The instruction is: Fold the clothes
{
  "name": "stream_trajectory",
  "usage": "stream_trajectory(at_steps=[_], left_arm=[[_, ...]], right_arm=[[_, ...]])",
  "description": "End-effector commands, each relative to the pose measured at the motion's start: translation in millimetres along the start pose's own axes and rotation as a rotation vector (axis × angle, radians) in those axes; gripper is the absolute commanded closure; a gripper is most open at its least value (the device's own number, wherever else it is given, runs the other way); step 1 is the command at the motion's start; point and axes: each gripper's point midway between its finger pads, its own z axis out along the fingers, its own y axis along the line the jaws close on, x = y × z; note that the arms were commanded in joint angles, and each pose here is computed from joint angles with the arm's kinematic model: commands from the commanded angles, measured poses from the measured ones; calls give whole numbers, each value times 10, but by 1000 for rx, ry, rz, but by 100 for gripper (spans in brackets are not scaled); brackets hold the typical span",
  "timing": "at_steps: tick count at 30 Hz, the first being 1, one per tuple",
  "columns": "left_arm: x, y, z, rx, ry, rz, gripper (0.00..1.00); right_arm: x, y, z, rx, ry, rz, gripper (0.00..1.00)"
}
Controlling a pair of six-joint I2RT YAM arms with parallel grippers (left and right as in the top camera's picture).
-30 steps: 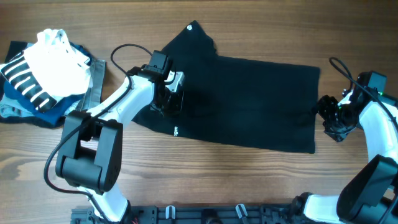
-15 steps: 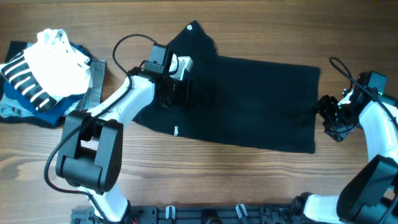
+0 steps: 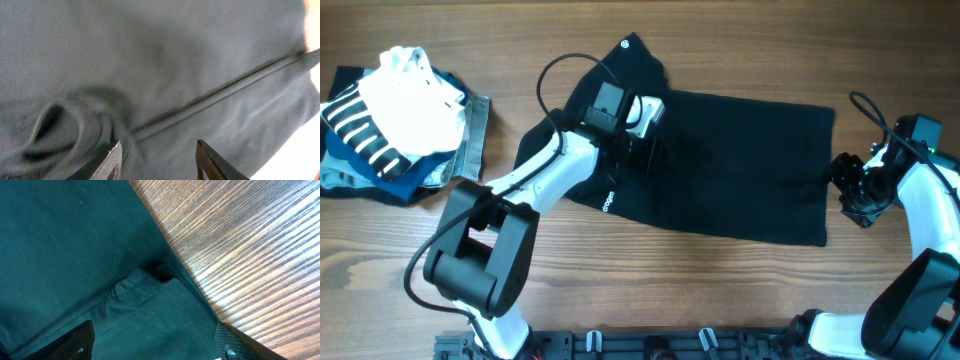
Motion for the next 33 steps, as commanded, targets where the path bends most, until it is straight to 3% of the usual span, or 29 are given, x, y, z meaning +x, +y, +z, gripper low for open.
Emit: stream_trajectory(at_steps=[1, 4, 7, 11, 20, 24, 27, 29, 33], left_arm=[[99, 321, -60, -120, 33, -48, 62], [119, 443, -247, -139, 38, -95, 79], [100, 574, -488, -159, 19, -144, 85], [105, 844, -741, -194, -3, -224, 73], [178, 1313, -521, -250, 17, -293, 75], [187, 1366, -430, -251, 22, -295, 62], [179, 1372, -419, -250, 19, -294, 59], [133, 1377, -418, -249, 1, -287, 66], [-12, 1390, -420, -247, -55, -263, 90]], right_arm=[[-40, 42, -24, -18, -5, -11, 22], [-40, 42, -24, -18, -5, -11, 22], [-39, 42, -24, -18, -4, -11, 22], [-40, 42, -24, -18, -5, -11, 22], [-35, 41, -24, -17, -2, -11, 22], [-29, 38, -24, -17, 0, -10, 22], [-29, 38, -24, -17, 0, -10, 22], [-30, 39, -24, -17, -1, -9, 22], [-35, 41, -24, -17, -2, -10, 22]])
